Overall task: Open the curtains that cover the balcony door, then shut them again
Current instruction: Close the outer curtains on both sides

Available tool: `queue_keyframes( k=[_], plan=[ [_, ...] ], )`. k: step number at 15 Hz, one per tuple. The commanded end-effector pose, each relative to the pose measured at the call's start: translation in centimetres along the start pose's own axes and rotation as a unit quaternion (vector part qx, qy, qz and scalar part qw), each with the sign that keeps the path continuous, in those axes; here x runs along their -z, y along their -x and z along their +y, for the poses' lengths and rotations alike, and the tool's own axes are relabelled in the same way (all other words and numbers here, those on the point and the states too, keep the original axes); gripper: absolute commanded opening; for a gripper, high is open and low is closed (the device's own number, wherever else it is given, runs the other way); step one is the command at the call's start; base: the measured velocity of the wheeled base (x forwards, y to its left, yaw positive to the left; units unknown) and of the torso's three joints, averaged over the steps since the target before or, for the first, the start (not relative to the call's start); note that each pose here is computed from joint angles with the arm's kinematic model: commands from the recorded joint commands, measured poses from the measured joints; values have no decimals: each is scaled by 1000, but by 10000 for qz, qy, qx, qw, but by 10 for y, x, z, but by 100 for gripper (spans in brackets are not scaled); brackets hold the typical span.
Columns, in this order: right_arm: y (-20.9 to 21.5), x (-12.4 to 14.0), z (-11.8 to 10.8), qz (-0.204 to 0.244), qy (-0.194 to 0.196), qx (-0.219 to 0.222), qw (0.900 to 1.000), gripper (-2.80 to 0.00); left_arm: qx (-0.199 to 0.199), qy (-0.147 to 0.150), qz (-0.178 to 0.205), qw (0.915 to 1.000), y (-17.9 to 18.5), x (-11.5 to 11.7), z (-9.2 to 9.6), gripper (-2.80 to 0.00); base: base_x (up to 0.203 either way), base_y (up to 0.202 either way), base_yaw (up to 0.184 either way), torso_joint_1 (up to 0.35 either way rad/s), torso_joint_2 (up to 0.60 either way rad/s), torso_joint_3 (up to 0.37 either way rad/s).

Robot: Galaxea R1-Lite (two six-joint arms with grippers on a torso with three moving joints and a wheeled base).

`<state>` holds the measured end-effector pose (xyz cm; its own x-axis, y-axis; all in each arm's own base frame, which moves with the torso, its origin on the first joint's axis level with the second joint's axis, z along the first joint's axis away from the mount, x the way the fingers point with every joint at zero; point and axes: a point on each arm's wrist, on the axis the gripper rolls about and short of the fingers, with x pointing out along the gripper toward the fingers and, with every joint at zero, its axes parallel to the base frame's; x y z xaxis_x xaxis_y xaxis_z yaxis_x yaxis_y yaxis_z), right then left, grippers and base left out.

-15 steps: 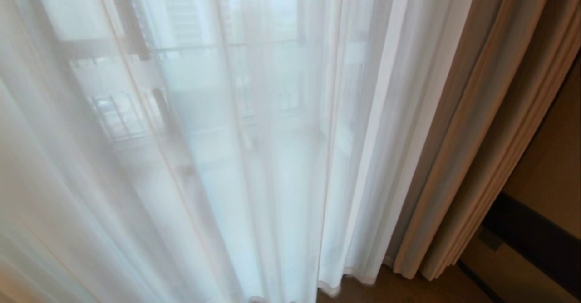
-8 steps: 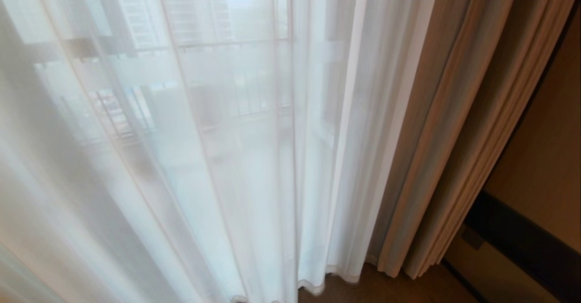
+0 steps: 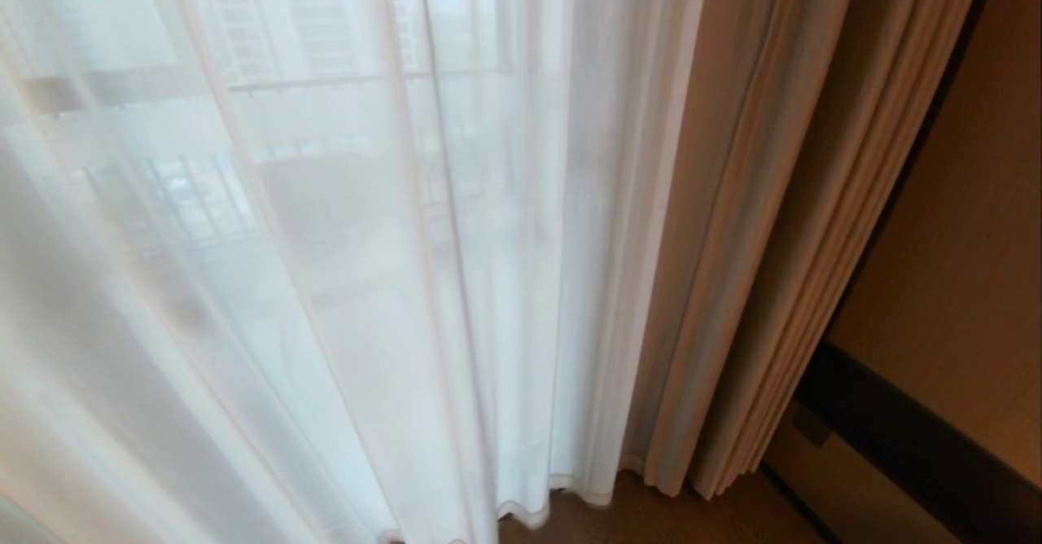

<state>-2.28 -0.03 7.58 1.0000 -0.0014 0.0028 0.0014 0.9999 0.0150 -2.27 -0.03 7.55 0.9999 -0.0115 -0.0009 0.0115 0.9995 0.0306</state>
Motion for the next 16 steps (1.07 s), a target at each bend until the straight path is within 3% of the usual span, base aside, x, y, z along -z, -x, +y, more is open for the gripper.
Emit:
queue_keyframes(
  k=[1,7,16],
  plan=[
    [0,0,0,-2,-2,1,10000,-280,-4,0,-4,10000,0,0,0,-280,0,-187,2,6,1,2],
    [0,0,0,-2,-2,1,10000,-280,-4,7,-12,10000,0,0,0,-280,0,-191,2,9,4,2],
    [0,0,0,-2,-2,1,10000,-280,-4,7,-12,10000,0,0,0,-280,0,-9,0,-2,0,1]
  ],
)
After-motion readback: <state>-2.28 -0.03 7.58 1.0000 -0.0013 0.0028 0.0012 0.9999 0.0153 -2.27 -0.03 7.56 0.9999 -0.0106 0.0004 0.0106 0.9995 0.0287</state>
